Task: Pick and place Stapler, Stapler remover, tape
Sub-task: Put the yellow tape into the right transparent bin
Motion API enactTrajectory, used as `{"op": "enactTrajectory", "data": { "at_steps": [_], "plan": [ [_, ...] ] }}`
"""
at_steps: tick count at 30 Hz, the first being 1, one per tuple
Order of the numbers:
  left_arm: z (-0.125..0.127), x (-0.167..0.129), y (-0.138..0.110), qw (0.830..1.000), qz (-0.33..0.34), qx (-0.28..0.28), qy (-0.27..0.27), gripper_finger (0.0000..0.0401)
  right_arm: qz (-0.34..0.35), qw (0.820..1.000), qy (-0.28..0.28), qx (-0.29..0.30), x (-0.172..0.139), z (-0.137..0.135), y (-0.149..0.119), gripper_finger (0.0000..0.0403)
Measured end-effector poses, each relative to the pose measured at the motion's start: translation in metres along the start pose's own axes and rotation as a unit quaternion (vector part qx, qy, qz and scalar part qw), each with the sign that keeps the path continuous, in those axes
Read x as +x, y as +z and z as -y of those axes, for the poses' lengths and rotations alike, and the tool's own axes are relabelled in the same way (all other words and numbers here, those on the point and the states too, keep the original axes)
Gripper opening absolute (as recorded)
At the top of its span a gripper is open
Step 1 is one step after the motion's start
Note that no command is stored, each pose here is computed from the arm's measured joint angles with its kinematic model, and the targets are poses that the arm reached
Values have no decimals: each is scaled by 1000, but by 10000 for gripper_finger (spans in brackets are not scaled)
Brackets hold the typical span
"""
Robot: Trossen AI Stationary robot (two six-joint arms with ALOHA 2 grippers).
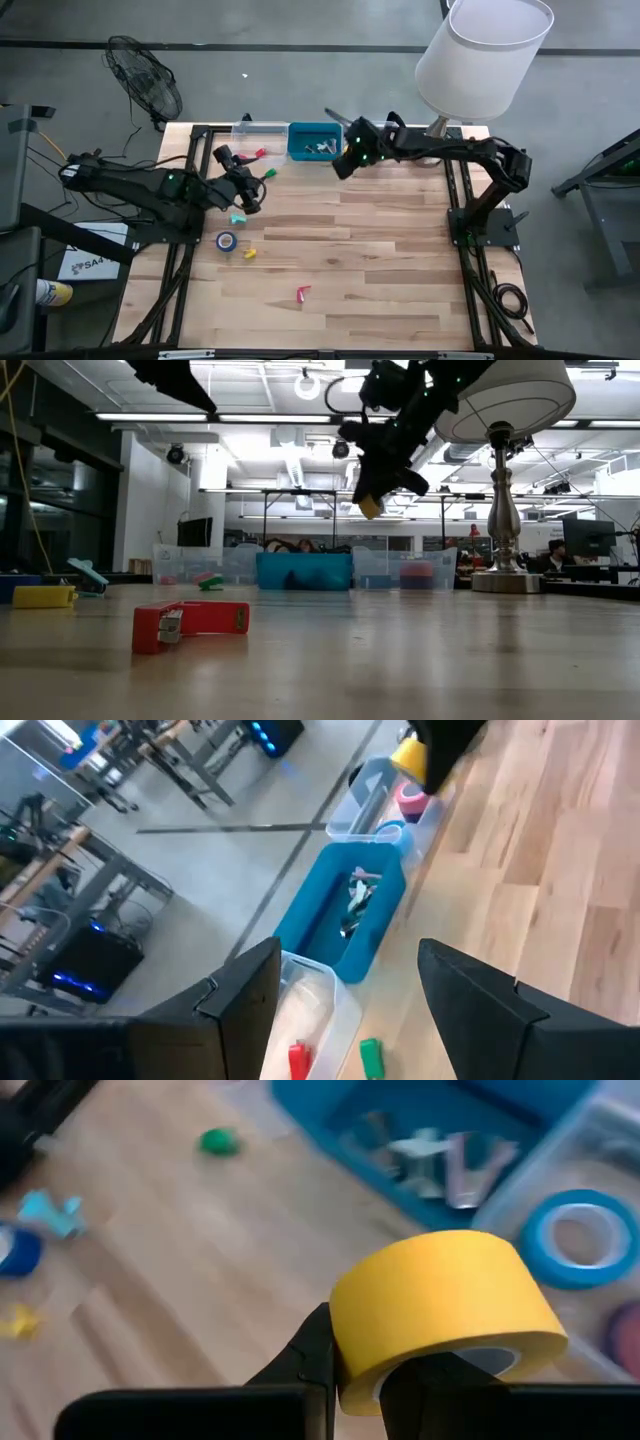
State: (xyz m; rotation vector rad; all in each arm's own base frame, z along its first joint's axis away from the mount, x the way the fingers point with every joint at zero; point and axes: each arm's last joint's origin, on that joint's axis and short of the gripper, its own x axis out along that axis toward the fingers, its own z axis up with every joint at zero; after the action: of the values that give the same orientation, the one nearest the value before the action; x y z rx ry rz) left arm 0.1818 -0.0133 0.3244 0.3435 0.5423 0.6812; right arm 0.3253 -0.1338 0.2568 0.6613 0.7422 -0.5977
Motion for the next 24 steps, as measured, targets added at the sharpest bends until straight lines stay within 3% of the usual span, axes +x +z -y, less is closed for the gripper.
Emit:
{"op": "enactTrajectory", "data": {
  "at_steps": [10,24],
  "plan": [
    [-10,10,-9,999,-45,10,-19,231,21,991,-65,115,17,51,22,36],
    [-13,11,-22,993,-101,49,-40,231,33,979,-87,179,54,70,24,36]
  ]
}}
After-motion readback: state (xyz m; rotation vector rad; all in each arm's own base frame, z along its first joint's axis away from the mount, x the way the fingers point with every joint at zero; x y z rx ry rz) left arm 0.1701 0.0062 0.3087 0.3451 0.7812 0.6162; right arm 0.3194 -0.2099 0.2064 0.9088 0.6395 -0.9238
